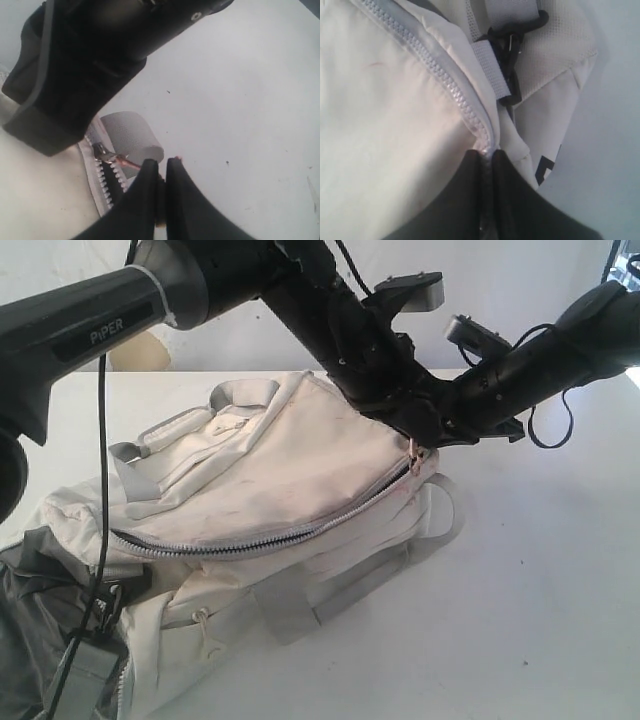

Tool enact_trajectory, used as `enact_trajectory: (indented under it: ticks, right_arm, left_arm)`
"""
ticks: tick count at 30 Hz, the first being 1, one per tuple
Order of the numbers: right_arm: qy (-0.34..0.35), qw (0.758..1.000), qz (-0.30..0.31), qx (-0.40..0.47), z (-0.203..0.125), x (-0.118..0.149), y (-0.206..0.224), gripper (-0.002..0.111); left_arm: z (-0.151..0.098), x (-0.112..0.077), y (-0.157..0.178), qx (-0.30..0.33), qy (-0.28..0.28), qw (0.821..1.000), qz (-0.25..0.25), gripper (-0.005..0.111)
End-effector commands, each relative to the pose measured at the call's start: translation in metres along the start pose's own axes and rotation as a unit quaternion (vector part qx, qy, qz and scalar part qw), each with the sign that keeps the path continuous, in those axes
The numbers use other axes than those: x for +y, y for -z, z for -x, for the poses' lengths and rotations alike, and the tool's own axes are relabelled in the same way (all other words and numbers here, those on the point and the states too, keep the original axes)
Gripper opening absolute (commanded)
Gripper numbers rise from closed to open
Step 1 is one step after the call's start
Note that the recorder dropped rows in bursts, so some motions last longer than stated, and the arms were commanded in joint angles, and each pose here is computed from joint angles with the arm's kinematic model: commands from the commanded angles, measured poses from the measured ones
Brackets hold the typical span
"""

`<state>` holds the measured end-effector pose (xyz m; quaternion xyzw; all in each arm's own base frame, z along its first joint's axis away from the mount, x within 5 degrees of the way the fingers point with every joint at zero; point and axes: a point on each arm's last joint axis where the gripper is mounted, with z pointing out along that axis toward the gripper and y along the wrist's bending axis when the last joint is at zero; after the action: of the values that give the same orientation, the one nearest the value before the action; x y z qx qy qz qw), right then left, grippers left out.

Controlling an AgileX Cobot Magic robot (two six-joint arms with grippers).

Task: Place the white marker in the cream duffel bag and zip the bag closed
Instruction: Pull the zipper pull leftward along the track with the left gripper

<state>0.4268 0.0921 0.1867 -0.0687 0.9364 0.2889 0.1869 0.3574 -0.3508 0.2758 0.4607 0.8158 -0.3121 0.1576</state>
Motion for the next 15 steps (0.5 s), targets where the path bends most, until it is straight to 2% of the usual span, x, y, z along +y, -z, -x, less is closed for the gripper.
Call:
enact_trajectory:
  ticks: [1,5,11,15]
  right_arm:
    - [-0.004,1.000,-0.012,-0.028,0.007,-0.006,0.003,0.000]
    - [-0.006,0.999,-0.014,-0.032,0.007,-0.007,0.004,0.000]
    - [-0.011,0.999,-0.015,-0.034,0.008,-0.007,0.004,0.000]
    - [-0.011,0.999,-0.015,-0.034,0.008,-0.007,0.004,0.000]
  left_arm:
    - [0.008,-0.022,0.022,-0.022,-0.005,1.000,-0.011,0.000]
    - [0.007,-0.026,0.027,-0.012,-0.021,1.000,0.013,0.000]
    - [-0.012,-0.024,0.016,0.033,-0.012,0.999,0.019,0.000]
    - [-0.019,-0.025,0.022,0.048,-0.016,0.998,0.035,0.000]
